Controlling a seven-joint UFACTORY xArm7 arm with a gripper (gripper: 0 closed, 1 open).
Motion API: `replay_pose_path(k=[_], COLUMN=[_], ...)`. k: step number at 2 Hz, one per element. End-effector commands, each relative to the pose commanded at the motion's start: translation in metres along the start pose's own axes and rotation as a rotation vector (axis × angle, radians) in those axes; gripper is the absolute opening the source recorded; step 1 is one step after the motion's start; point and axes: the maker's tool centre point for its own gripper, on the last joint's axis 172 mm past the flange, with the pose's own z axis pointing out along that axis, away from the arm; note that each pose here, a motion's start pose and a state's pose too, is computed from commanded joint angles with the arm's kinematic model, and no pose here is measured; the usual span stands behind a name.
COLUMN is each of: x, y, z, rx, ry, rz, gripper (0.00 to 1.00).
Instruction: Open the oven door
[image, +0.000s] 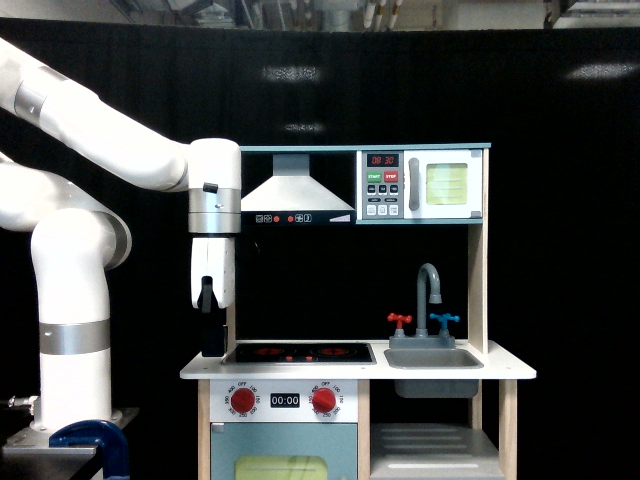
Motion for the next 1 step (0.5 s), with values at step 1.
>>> replay_pose_path(k=[1], x=[0.001], y=[0.001], z=[0.001], rx=[0.0], ry=[0.0], rz=[0.0], gripper=[0.0])
